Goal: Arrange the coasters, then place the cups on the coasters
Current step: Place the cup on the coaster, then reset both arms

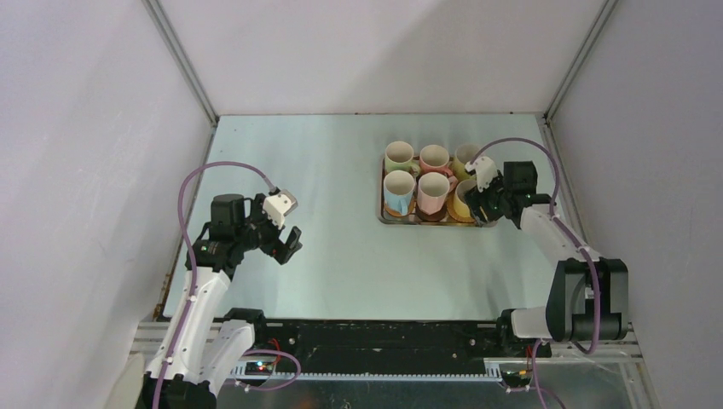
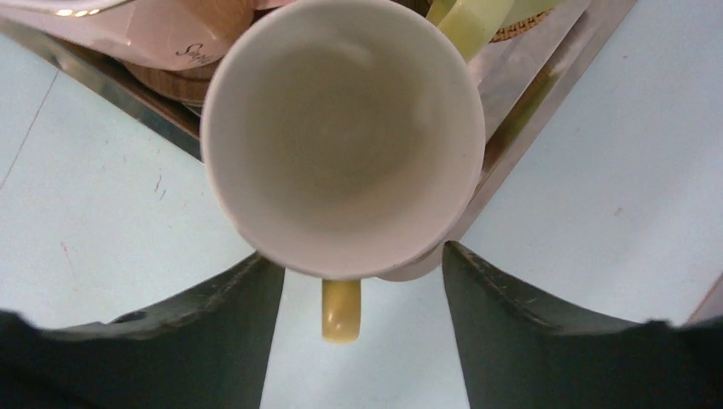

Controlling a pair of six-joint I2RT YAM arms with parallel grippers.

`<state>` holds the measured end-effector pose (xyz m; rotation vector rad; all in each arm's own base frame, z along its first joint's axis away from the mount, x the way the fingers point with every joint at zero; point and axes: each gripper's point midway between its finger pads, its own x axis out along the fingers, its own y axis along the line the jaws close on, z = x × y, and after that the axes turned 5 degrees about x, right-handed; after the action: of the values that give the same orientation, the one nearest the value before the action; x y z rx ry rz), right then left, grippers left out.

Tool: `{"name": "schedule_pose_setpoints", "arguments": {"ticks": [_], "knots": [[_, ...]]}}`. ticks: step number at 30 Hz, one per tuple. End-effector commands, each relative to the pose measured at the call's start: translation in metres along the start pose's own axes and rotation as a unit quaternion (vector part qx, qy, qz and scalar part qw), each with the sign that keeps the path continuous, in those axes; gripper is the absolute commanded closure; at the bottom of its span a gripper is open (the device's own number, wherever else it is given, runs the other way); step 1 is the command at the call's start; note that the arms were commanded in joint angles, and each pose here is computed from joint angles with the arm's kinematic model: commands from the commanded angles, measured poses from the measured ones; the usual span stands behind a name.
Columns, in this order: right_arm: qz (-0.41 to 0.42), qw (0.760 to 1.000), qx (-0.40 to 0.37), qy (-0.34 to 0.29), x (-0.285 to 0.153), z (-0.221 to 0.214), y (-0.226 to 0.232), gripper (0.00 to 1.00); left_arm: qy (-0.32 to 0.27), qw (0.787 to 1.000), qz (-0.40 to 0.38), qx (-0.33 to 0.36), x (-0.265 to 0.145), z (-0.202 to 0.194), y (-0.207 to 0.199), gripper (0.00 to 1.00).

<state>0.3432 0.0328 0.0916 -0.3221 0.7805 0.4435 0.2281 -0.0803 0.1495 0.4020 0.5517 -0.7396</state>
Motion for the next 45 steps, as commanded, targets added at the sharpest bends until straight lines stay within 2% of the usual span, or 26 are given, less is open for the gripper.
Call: {"name": "schedule_pose_setpoints", "arguments": {"ticks": [1,4,5,9,15,20,25,30,34,37,41,45], "knots": [[-0.006,0.999,-0.005,-0.049,-0.027,0.031,-0.004,0.21,-0.005,1.0,-0.006,0.007,0.001,-0.001,-0.002,0.02],[-0.018,0.997,-0.003,-0.073,-0.042,0.041,-0.007,0.02,-0.005,1.0,-0.005,0.007,0.0,-0.001,-0.002,0.02],[-0.022,0.997,-0.004,-0.078,-0.045,0.043,-0.007,0.01,-0.005,1.0,-0.006,0.007,0.0,-0.001,-0.002,0.02],[-0.049,0.994,0.012,-0.101,-0.066,0.047,-0.022,0.01,-0.005,1.0,-0.005,0.006,0.0,-0.001,-0.001,0.02],[-0.087,0.981,0.036,-0.169,-0.102,0.06,-0.038,0.01,-0.004,1.0,-0.007,0.005,0.001,-0.002,-0.002,0.02],[-0.08,0.971,0.052,-0.219,-0.115,0.076,-0.033,0.0,-0.003,1.0,-0.008,0.004,0.001,-0.002,-0.002,0.02],[-0.155,0.928,0.148,-0.305,-0.133,0.097,-0.058,0.01,-0.005,1.0,-0.007,0.004,0.0,-0.001,-0.002,0.02],[-0.179,0.906,0.172,-0.344,-0.154,0.107,-0.065,0.01,-0.014,1.0,-0.011,0.008,-0.002,0.002,-0.004,0.02],[-0.166,0.907,0.158,-0.353,-0.159,0.111,-0.058,0.01,-0.016,1.0,-0.01,0.008,-0.002,0.003,-0.004,0.02],[-0.112,0.923,0.115,-0.35,-0.157,0.112,-0.034,0.01,-0.016,1.0,-0.012,0.007,-0.002,0.004,-0.005,0.02],[-0.081,0.922,0.078,-0.371,-0.166,0.116,-0.013,0.01,-0.017,1.0,-0.01,0.006,-0.002,0.004,-0.004,0.02],[-0.09,0.919,0.071,-0.378,-0.167,0.119,-0.015,0.01,-0.014,1.0,-0.008,0.004,-0.002,0.003,-0.004,0.02]]}}
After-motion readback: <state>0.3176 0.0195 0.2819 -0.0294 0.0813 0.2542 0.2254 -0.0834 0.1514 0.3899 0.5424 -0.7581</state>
